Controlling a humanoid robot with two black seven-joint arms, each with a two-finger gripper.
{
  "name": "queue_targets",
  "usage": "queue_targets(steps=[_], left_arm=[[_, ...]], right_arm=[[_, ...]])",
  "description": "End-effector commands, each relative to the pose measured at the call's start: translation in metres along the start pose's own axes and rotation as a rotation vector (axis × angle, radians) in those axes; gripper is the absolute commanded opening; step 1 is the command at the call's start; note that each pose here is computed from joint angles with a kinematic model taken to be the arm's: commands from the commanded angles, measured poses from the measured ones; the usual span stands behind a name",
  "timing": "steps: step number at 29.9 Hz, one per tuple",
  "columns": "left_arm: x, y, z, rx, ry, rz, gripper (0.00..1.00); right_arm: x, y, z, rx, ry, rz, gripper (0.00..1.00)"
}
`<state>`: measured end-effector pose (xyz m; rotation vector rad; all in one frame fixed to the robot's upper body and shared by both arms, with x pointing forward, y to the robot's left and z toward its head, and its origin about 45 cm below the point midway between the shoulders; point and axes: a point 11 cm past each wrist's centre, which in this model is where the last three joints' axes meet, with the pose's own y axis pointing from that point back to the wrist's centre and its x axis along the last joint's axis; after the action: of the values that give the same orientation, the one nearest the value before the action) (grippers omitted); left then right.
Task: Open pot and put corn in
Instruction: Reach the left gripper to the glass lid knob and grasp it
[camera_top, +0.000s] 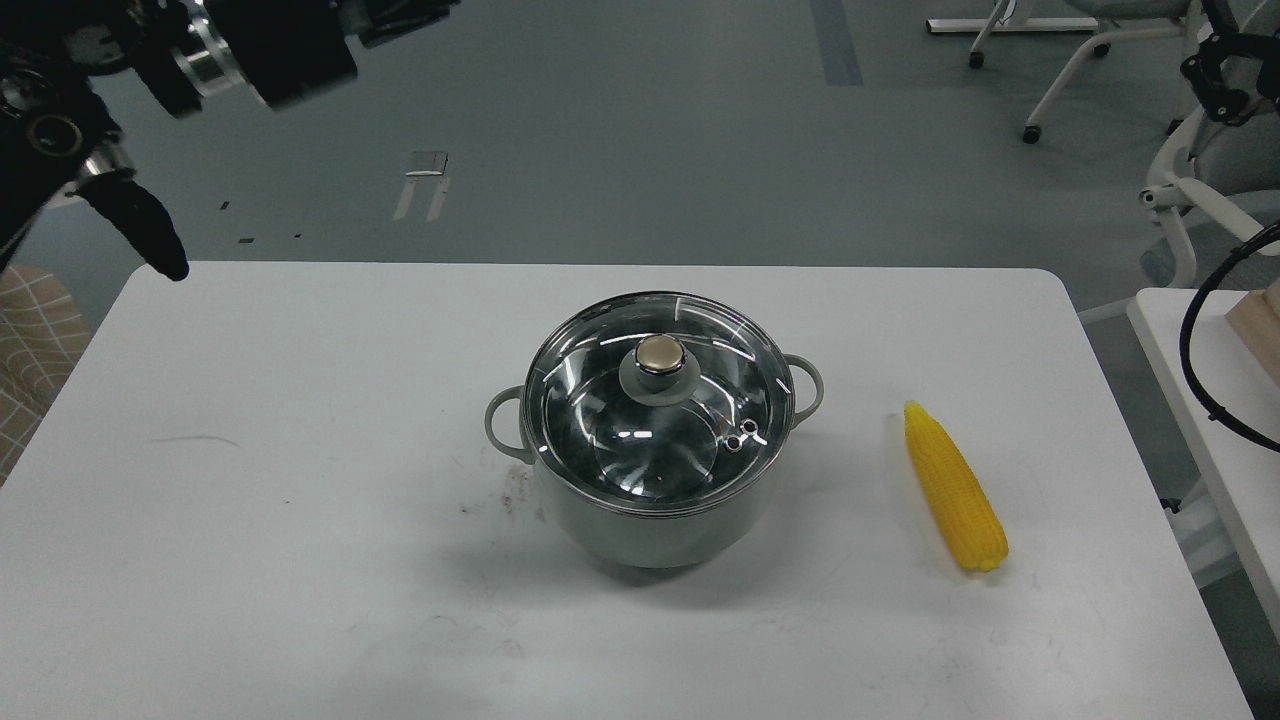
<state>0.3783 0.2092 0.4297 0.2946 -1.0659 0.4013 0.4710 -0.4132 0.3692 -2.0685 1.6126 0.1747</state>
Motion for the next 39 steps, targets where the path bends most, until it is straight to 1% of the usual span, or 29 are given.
queue_targets(steps=[1,2,4,5,7,10,14,16,22,31,32,33,36,39], left_arm=[[-0.033,-0.016,0.02,-0.059,-0.192,-0.116,0.86],[-0.047,-0.021,0.017,-0.048,-0.243,-0.152,0.84],[-0.065,-0.026,0.011,-0.029,-0.327,-0.191,0.83],[-0.065,-0.026,0.011,-0.029,-0.327,-0.191,0.83],[-0.095,-0.031,0.003,-0.024,-0.41,-0.253,0.83],[-0.128,-0.032,-0.006,-0.032,-0.503,-0.321,0.82],[-0.157,-0.036,-0.006,-0.064,-0.527,-0.369,0.82],[-0.17,-0.036,-0.017,-0.042,-0.487,-0.377,0.8],[-0.181,-0.042,-0.035,-0.005,-0.44,-0.365,0.8],[-0.187,-0.048,-0.038,-0.002,-0.413,-0.36,0.8],[-0.189,-0.048,-0.04,0.004,-0.409,-0.362,0.79],[-0.191,-0.046,-0.043,0.011,-0.402,-0.361,0.75],[-0.196,-0.044,-0.045,0.016,-0.391,-0.361,0.66],[-0.2,-0.042,-0.045,0.018,-0.382,-0.365,0.61]], right_arm=[[0.001,0.0,-0.003,0.009,-0.002,0.003,1.0],[0.002,0.001,-0.004,0.012,-0.002,0.005,1.0],[0.002,0.001,-0.004,0.013,-0.003,0.005,1.0],[0.002,0.001,-0.004,0.013,-0.003,0.005,1.0],[0.002,0.001,-0.005,0.014,-0.002,0.005,1.0],[0.002,0.001,-0.004,0.013,-0.003,0.006,1.0],[0.002,0.001,-0.005,0.015,-0.004,0.007,1.0],[0.002,0.001,-0.004,0.013,-0.005,0.006,1.0],[0.003,0.002,-0.006,0.019,-0.005,0.008,1.0],[0.007,0.005,-0.006,0.019,-0.005,0.018,1.0],[0.007,0.005,-0.006,0.019,-0.005,0.018,1.0],[0.007,0.005,-0.006,0.019,-0.005,0.018,1.0],[0.007,0.005,-0.006,0.02,-0.005,0.017,1.0],[0.007,0.005,-0.006,0.02,-0.005,0.017,1.0]])
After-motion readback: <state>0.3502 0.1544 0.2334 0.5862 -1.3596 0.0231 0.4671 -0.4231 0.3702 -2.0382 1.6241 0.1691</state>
